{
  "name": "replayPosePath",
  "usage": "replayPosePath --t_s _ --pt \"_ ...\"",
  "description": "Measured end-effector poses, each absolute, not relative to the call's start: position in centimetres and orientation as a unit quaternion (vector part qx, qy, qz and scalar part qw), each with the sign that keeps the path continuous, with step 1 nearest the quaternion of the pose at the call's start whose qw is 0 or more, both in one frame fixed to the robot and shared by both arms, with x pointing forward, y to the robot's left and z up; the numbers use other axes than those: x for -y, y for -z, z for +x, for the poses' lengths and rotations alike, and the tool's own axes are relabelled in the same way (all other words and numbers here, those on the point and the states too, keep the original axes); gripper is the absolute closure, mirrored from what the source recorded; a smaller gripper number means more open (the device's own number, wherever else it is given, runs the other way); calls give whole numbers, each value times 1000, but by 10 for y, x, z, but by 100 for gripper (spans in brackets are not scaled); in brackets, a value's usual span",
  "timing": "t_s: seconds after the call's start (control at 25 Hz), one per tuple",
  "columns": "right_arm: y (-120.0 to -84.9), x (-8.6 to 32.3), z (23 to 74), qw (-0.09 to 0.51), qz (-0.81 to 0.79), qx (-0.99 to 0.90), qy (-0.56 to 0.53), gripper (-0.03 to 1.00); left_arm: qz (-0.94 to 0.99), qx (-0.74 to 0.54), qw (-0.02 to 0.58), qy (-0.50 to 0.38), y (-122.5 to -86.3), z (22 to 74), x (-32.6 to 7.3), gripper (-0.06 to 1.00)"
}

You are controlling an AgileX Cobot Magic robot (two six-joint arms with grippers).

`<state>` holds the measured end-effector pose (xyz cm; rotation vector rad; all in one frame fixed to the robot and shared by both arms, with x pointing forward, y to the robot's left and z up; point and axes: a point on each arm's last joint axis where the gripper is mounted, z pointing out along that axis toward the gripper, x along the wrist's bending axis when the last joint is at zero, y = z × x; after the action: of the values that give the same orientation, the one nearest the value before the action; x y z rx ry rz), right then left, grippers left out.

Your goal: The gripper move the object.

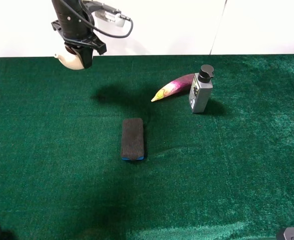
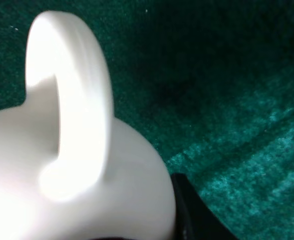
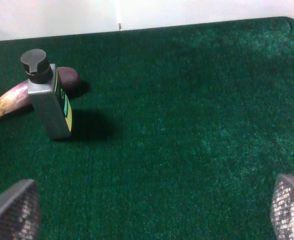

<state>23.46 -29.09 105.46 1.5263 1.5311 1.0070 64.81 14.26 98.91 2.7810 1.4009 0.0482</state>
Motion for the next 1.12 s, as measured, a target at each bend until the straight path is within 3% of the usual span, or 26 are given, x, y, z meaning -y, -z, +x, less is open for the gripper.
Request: replayPosePath --t_s 0.48,1.12 --pt "-1055 291 235 369 595 -597 -392 28 904 -424 37 -29 -1012 619 -91 87" --pt "-1055 291 235 369 595 -597 -393 28 933 -356 42 -23 -1012 562 -11 87"
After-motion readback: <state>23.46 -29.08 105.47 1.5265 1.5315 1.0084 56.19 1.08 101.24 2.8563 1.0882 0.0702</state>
